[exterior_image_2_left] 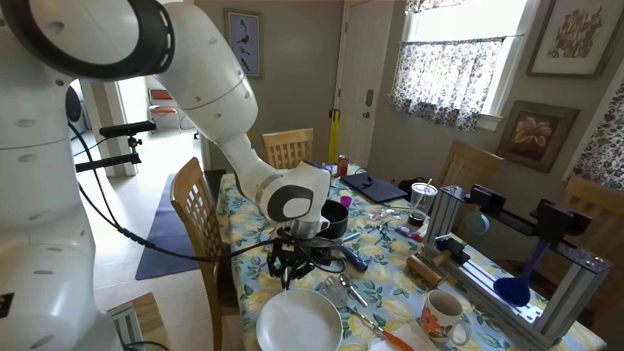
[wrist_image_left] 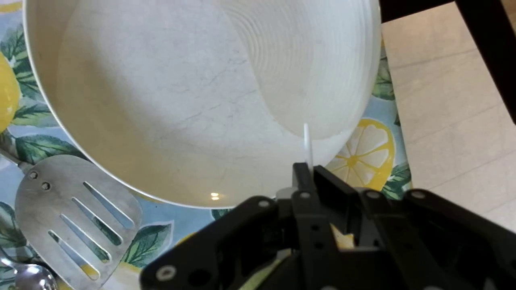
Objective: Use the knife to poke at the ball
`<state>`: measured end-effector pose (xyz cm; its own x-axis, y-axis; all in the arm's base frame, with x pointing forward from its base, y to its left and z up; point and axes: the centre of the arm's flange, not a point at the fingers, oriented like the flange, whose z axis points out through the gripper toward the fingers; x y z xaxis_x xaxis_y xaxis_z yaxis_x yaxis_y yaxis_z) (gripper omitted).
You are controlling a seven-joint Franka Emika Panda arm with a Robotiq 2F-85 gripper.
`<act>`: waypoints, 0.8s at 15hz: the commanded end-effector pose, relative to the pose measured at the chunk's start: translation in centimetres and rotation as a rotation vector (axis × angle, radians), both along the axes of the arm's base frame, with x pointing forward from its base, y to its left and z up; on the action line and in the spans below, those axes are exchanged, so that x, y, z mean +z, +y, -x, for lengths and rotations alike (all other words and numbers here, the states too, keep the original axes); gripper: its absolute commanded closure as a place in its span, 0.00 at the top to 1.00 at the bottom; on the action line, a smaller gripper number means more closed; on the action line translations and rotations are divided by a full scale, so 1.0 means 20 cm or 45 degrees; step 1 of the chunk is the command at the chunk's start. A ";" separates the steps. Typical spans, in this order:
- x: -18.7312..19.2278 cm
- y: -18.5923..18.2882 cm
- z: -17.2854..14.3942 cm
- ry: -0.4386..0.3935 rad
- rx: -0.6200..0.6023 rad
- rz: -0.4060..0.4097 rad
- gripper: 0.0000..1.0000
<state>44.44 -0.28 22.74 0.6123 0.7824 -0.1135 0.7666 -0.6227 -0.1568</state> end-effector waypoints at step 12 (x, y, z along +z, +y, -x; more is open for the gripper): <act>-0.02 0.00 -0.01 -0.005 0.024 0.025 0.02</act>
